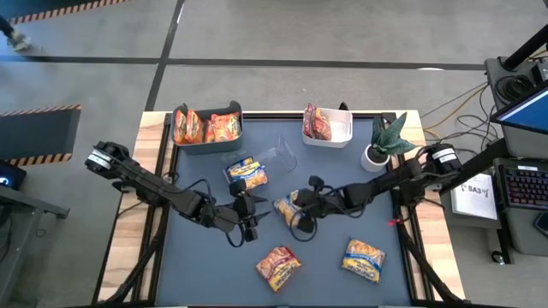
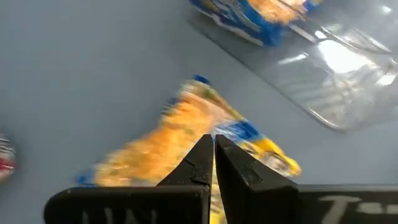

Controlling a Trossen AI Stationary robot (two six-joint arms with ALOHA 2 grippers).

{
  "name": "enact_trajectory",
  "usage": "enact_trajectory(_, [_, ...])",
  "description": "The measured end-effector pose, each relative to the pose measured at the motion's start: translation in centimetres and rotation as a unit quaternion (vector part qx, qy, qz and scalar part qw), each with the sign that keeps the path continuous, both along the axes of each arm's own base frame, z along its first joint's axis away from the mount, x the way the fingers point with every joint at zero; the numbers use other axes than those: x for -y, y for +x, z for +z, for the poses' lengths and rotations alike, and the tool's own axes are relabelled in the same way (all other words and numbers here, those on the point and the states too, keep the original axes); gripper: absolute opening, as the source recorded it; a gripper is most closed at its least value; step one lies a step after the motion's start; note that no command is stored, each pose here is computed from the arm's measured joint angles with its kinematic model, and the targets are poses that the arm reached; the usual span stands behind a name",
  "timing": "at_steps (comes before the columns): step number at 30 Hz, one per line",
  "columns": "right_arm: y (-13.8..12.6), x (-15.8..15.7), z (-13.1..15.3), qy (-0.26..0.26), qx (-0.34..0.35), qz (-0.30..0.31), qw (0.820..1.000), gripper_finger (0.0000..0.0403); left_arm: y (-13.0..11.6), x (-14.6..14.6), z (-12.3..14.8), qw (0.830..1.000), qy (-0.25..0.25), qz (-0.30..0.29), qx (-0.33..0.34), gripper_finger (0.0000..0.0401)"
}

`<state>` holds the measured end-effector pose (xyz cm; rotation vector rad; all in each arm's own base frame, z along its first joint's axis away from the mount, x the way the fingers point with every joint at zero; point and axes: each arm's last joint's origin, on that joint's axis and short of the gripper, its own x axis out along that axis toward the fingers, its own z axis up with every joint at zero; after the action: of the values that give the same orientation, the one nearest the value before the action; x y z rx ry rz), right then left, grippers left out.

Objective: Sort Maruchan noodles
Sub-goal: Put the blue noodle pack into the transparent bin

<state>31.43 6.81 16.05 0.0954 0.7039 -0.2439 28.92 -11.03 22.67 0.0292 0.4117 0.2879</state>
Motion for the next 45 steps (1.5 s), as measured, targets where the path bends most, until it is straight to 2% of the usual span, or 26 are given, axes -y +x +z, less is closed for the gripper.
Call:
enact_trajectory(3, [0.0,-0.2,0.8,0.014,0.003,0.016,1.000,0.0009,0.1,0.0,-0.2,1.000,-0.001,0.001,-0.004,0.0162])
enact_trajectory(6, [-0.2,-0.3,2.1,0.060,0.003,0.029,0.998,0.0009,0.4,0.2,-0.9,1.000,-0.002,0.003,-0.011,0.0162])
enact_trajectory(13, [-2.8,0.3,3.7,0.111,-0.039,-0.026,0.993,0.0009,2.1,0.8,-2.7,1.000,-0.009,0.010,-0.021,0.0155])
enact_trajectory(15, [-3.6,0.6,3.8,0.114,-0.054,-0.041,0.991,0.0009,3.2,1.2,-3.1,1.000,-0.006,0.009,-0.021,0.0142])
enact_trajectory(19, [-4.4,0.8,4.1,0.118,-0.042,-0.057,0.991,0.0009,5.3,2.0,-4.3,0.999,0.019,0.002,-0.040,0.0100])
enact_trajectory(26, [-4.4,1.5,3.0,0.111,0.010,-0.094,0.989,0.0009,8.1,1.6,-7.7,0.995,0.052,0.011,-0.084,0.0008])
enact_trajectory(29, [-4.0,1.8,2.1,0.121,0.035,-0.099,0.987,0.0009,8.3,1.5,-9.1,0.993,0.057,0.016,-0.103,0.0009])
enact_trajectory(31, [-4.4,2.2,1.1,0.133,0.026,-0.119,0.984,0.0009,8.2,1.5,-9.7,0.992,0.057,0.016,-0.112,0.0008])
enact_trajectory(34, [-4.3,2.9,0.7,0.173,0.034,-0.137,0.975,0.0012,8.2,1.5,-10.1,0.992,0.051,0.018,-0.114,0.0002])
enact_trajectory(39, [-4.6,3.7,0.1,0.201,0.021,-0.149,0.968,0.0048,8.1,1.2,-10.5,0.992,0.045,0.024,-0.118,0.0001])
enact_trajectory(45, [-4.6,4.1,-0.1,0.218,0.022,-0.156,0.963,0.0126,8.0,0.7,-10.8,0.991,0.045,0.031,-0.124,0.0000])
